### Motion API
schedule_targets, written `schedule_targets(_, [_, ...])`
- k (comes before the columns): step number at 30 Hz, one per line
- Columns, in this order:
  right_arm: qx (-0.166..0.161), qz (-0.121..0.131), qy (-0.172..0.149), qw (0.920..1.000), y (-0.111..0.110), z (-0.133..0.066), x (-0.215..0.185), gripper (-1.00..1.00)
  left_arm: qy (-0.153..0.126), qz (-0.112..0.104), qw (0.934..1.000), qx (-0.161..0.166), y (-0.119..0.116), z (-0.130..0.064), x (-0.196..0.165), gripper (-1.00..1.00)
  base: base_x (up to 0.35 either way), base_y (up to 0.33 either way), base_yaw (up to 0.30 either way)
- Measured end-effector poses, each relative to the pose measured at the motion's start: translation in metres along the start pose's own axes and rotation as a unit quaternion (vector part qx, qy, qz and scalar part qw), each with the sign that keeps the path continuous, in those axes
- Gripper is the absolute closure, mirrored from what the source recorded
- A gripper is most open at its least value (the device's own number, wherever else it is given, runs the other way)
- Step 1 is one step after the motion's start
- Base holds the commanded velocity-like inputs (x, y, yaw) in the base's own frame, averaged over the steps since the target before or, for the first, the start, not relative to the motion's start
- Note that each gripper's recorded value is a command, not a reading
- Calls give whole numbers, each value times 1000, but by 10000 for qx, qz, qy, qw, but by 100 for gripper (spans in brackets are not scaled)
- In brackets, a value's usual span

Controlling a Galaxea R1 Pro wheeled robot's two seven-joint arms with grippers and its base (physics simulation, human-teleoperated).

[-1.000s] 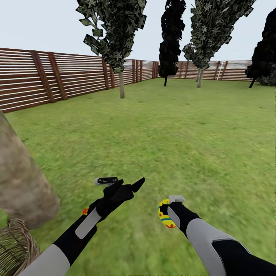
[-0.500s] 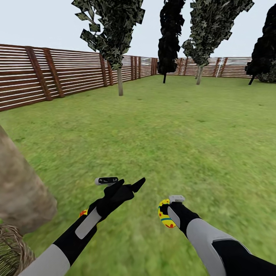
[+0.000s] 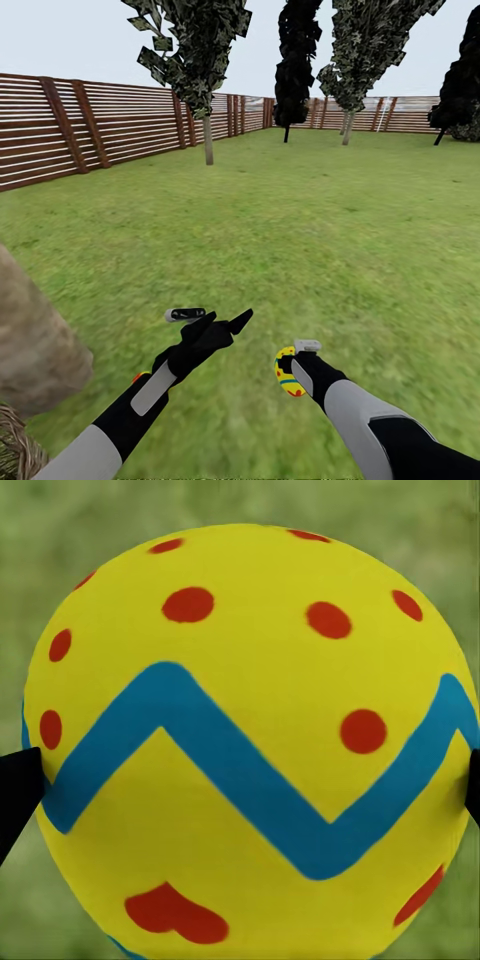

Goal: Take the three Easter eggs out of the wicker basket on the lawn in the garden, then place them on the lawn next to a single tree (choose any tree) so that all three eggs are next to the same tree and none are left in the basket.

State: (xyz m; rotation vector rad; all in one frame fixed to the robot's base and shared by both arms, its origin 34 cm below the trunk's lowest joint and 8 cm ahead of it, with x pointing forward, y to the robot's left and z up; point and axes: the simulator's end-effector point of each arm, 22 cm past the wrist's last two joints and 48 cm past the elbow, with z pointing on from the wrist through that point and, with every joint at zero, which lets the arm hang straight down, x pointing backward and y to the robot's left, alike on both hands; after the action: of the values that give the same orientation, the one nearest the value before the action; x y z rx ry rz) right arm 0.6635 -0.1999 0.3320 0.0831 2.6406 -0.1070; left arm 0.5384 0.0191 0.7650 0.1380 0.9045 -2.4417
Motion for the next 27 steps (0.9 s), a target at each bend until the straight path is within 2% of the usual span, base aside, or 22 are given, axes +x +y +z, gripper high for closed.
schedule_targets(7, [-5, -1, 24, 10000, 0, 2, 3, 100, -16, -21, 10000, -9, 2, -2, 0, -100, 239, 0, 13])
schedule_targets(10, [-5, -3, 29, 10000, 1, 2, 3, 100, -23, -23, 10000, 0, 2, -1, 0, -100, 220, 0, 239])
schedule_targets(18, [22, -10, 26, 10000, 1, 2, 3, 100, -40, -42, 10000, 39, 3, 2, 1, -100, 13, -10, 291])
schedule_targets(27, [-34, -27, 31, 10000, 11, 0, 3, 100, -38, -40, 10000, 45, 2, 2, 1, -100, 144, -270, 292])
